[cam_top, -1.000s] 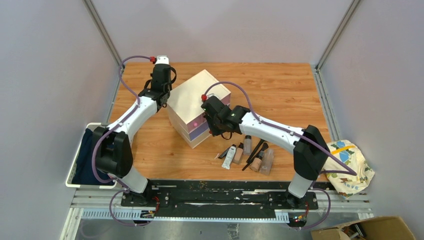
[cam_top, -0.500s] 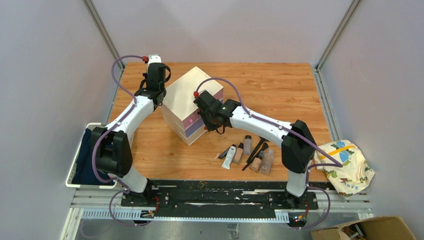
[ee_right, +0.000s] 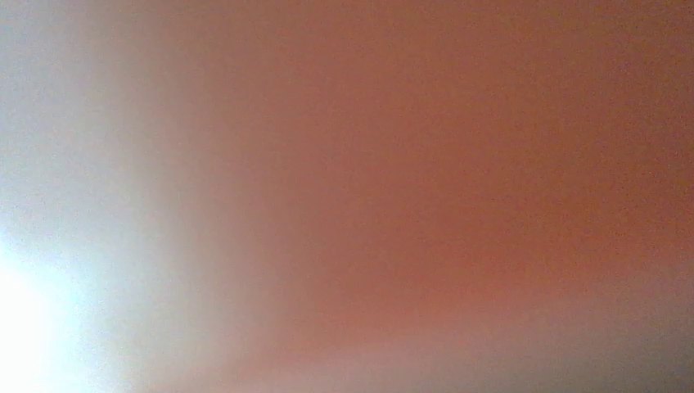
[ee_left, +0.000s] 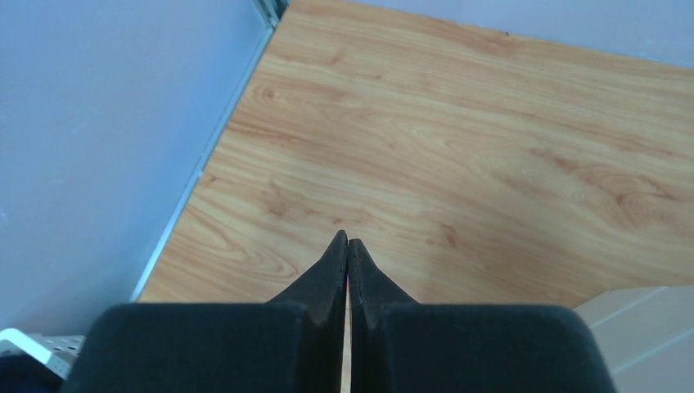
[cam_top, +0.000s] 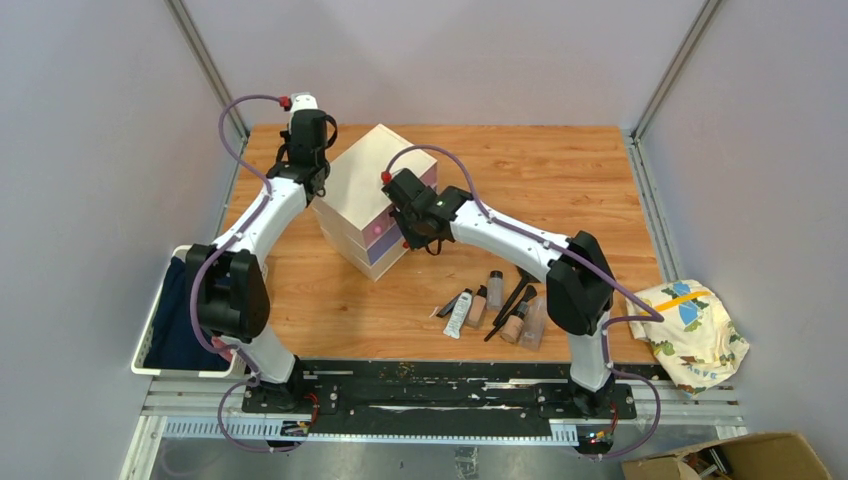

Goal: Organize the makeup
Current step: Move the storage box to the center of the board.

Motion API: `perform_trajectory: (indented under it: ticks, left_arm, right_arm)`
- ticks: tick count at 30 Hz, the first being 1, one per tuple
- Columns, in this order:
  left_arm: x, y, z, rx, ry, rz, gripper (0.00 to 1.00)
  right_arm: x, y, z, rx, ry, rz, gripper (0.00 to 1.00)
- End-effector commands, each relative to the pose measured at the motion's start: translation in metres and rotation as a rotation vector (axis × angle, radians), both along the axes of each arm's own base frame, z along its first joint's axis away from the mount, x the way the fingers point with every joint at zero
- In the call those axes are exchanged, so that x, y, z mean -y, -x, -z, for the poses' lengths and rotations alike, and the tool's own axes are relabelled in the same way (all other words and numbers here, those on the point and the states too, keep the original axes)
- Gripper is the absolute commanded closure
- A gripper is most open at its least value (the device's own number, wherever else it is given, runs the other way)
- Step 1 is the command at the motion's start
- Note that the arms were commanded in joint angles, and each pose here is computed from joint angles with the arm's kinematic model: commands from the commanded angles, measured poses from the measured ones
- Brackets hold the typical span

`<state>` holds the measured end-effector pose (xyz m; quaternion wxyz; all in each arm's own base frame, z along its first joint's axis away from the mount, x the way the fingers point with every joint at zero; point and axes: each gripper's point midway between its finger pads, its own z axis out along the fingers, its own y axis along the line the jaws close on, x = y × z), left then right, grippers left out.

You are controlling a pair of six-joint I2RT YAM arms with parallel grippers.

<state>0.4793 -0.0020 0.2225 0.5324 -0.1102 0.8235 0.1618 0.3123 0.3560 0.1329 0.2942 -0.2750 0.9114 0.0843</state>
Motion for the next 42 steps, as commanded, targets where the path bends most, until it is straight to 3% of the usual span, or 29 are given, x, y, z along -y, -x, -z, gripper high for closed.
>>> perform_trajectory:
  ticks: [1, 10, 15, 20, 24, 30, 42]
  left_arm:
    - [0.041, -0.01, -0.026, 0.033, 0.037, 0.121, 1.0]
    - [0.012, 0.024, -0.082, 0.203, 0.022, 0.002, 1.0]
    - [0.018, 0.04, -0.105, 0.259, 0.059, 0.065, 1.0]
    - [0.045, 0.046, -0.084, 0.246, 0.144, 0.209, 1.0]
    - [0.073, 0.046, -0.063, 0.233, 0.212, 0.354, 1.0]
    - [0.098, 0.034, -0.044, 0.207, 0.255, 0.466, 1.0]
    - [0.097, 0.028, -0.02, 0.158, 0.242, 0.455, 1.0]
  right_arm:
    - [-0.036, -0.03, 0.01, 0.031, -0.109, -0.021, 1.0]
    - [0.002, -0.024, -0.007, 0.101, -0.062, 0.059, 1.0]
    - [0.033, -0.016, -0.028, 0.16, -0.049, 0.126, 1.0]
    - [0.064, -0.001, -0.043, 0.179, -0.092, 0.204, 0.71]
    - [0.07, 0.005, -0.051, 0.153, -0.29, 0.212, 0.59]
    - [0.077, -0.004, -0.06, 0.137, -0.608, 0.196, 0.52]
    - [0.033, -0.04, -0.093, -0.01, -1.126, 0.002, 0.52]
